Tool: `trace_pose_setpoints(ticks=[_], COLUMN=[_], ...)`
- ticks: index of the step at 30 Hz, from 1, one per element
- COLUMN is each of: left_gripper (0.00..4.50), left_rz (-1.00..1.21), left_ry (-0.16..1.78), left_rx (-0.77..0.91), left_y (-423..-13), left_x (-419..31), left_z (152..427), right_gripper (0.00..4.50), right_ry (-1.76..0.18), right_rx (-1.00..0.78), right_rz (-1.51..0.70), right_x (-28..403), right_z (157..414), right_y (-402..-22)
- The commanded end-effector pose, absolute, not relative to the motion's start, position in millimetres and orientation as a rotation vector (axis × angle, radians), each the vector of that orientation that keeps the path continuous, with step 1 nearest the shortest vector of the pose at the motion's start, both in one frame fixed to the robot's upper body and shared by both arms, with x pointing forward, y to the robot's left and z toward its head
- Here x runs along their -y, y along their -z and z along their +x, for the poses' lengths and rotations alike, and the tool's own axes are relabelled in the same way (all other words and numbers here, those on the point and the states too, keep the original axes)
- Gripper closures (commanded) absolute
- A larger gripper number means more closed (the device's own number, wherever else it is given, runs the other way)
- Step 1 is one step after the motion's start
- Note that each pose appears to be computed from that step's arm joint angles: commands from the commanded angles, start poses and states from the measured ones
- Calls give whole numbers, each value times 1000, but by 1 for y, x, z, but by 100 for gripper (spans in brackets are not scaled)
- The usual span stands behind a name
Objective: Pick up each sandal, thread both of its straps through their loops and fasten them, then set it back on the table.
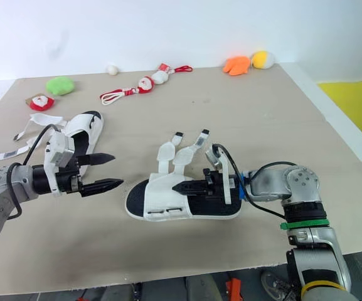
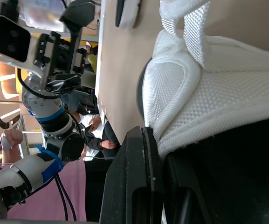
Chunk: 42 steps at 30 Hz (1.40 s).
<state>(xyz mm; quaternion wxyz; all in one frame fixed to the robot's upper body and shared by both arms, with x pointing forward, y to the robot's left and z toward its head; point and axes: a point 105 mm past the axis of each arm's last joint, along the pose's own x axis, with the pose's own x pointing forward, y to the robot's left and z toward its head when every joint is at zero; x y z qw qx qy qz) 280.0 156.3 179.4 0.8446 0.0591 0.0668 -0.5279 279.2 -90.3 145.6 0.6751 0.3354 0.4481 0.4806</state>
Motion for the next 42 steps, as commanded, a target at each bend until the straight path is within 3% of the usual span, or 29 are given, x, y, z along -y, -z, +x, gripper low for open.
trace_pose_setpoints(ticks=[1,8,16,18,19,23,26,29,36,37,42], left_gripper=[0,0,0,0,0,0,0,78,429,446,446], left_rz=[161,170,169,171,172,167,179,183,197,206,200], left_ry=[1130,1132,1142,1157,1161,1195,1257,1282,1302,1302,1313], left_rx=[-125,-139,-141,-139,-139,-144,-163,-164,-131,-129,-126], left_y=[-186,-181,-181,-181,-181,-181,-172,-163,-160,-159,-158], left_x=[-155,-155,-152,-148,-147,-143,-133,-128,-119,-119,-115], left_z=[275,273,275,277,277,275,270,272,279,280,280], right_gripper=[445,445,137,28,9,9,9,0,0,0,0], right_ry=[-1116,-1068,-1093,-1101,-1104,-1166,-1256,-1262,-1208,-1200,-1194], right_rx=[-966,-937,-917,-928,-932,-940,-843,-694,-475,-461,-380], right_rz=[737,639,642,621,612,580,501,496,476,458,466], right_x=[85,82,95,108,111,124,136,141,151,151,151], right_z=[281,278,279,275,274,260,244,254,287,289,295], right_y=[-160,-157,-170,-176,-178,-191,-211,-223,-235,-234,-240])
